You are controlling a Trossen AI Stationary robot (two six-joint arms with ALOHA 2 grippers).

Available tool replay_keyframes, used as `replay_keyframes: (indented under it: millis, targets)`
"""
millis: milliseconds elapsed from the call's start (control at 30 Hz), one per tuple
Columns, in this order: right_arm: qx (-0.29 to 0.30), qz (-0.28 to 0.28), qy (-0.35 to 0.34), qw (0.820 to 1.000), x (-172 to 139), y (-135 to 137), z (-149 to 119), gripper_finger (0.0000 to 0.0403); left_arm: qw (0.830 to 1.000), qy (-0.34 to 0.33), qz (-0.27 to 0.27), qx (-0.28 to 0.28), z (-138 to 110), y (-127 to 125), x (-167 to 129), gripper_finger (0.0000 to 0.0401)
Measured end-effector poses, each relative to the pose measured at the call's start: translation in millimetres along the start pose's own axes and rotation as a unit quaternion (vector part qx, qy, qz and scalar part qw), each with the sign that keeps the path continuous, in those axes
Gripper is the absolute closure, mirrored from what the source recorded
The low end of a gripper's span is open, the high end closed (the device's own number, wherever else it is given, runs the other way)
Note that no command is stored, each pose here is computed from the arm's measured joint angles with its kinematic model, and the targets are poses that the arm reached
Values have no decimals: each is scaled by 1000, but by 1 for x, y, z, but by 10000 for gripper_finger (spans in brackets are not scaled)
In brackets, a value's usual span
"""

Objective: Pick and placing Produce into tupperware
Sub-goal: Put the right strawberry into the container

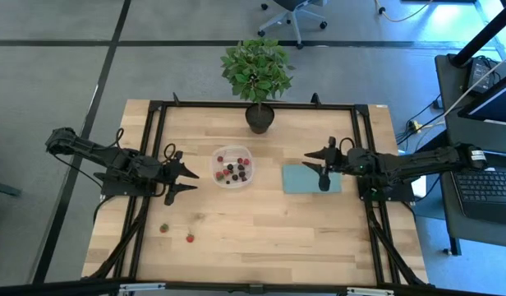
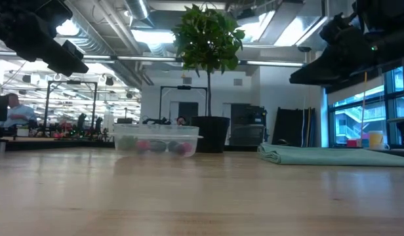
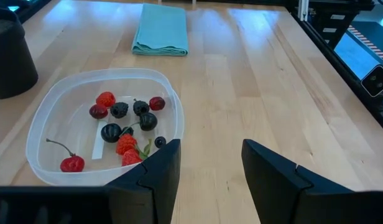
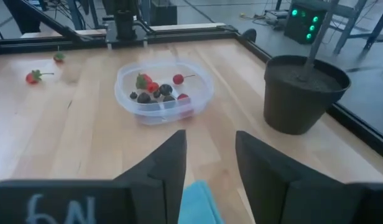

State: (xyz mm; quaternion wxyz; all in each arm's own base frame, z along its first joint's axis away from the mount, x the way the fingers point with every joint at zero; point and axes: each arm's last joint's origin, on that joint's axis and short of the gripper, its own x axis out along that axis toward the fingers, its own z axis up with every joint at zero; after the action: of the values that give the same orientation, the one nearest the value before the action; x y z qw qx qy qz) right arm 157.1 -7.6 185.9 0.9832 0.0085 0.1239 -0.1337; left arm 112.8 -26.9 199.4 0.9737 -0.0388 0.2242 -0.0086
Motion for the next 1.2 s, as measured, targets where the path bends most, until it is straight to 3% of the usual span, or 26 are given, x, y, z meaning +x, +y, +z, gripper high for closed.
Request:
replay_keyframes:
  millis: [367,467,600,700,900,1033,1200]
  targets:
    - [12,-2,2,1000,-1,-1,-5,262,1000,0,-1,14,0,0,0,236]
    - [24,-2,2,1000,-1,-1,-5,262,999,5,-26,28,0,-1,0,236]
    - [25,-2,2,1000,-1,-1,-5,262,995,24,-92,-18,5,-7,1,236]
    - [24,-2,2,1000,-1,-1,-5,262,990,67,-118,-46,6,-11,8,236]
    - [22,-2,5,1000,-1,-1,-6,262,981,151,-125,-15,30,-31,28,236]
    - [21,-3,10,1000,-1,-1,-7,262,965,240,-100,-35,50,-52,40,236]
    - [19,-3,20,1000,-1,-1,-9,262,934,352,-54,-25,59,-77,58,236]
